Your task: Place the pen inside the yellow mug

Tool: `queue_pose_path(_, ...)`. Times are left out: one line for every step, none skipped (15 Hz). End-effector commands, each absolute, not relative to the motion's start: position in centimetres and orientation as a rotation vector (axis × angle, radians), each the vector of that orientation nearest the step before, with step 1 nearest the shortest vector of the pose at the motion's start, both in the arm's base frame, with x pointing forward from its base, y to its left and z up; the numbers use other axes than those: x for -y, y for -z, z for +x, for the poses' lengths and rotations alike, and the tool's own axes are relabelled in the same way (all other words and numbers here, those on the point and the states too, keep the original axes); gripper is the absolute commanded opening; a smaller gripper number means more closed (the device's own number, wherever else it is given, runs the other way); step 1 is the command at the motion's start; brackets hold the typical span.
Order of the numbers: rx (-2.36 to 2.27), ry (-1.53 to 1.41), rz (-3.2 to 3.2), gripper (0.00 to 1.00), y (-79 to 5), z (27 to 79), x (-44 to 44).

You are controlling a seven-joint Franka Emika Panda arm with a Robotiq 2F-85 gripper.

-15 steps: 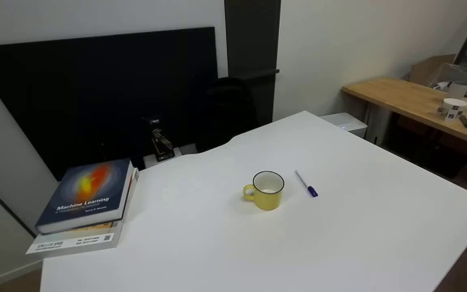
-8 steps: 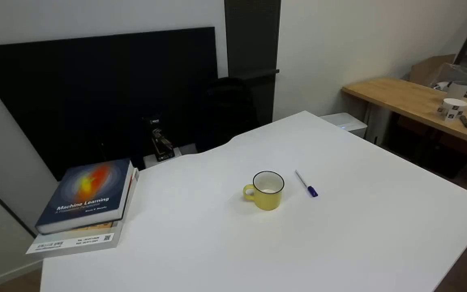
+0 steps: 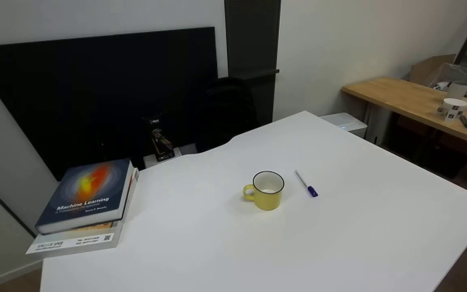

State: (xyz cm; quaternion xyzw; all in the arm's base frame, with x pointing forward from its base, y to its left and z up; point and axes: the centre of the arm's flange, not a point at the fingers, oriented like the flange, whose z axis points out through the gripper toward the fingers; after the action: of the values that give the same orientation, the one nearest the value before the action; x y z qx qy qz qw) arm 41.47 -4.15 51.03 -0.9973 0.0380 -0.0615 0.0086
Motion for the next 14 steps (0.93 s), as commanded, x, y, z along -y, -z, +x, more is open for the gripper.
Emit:
queue_pose_path(-0.158,0.148,-3.121,1.0,-49.1,41.4,5.5)
queue_pose_path(-0.172,0.12,-3.119,1.0,-48.2,41.3,6.0)
queue_pose_path(-0.187,0.086,-3.114,1.0,-47.0,41.1,6.6)
queue_pose_path(-0.197,0.057,-3.105,1.0,-45.9,40.9,7.2)
queue_pose_path(-0.231,0.062,-3.097,1.0,-44.9,40.8,7.9)
queue_pose_path(-0.253,0.059,-3.08,1.0,-44.0,40.7,8.6)
queue_pose_path(-0.272,0.054,-3.07,1.0,-43.0,40.7,9.4)
queue_pose_path(-0.289,0.053,-3.063,1.0,-42.2,40.7,10.1)
queue_pose_path(-0.301,0.05,-3.065,1.0,-41.1,40.9,10.9)
queue_pose_path(-0.313,0.049,-3.064,1.0,-40.3,41.1,11.7)
queue_pose_path(-0.32,0.046,-3.06,1.0,-39.3,41.5,12.5)
queue_pose_path(-0.325,0.044,-3.055,1.0,-38.6,41.8,13.1)
queue_pose_path(-0.326,0.039,-3.049,1.0,-37.7,42.4,13.8)
queue_pose_path(-0.335,0.041,-3.052,1.0,-37.0,42.9,14.4)
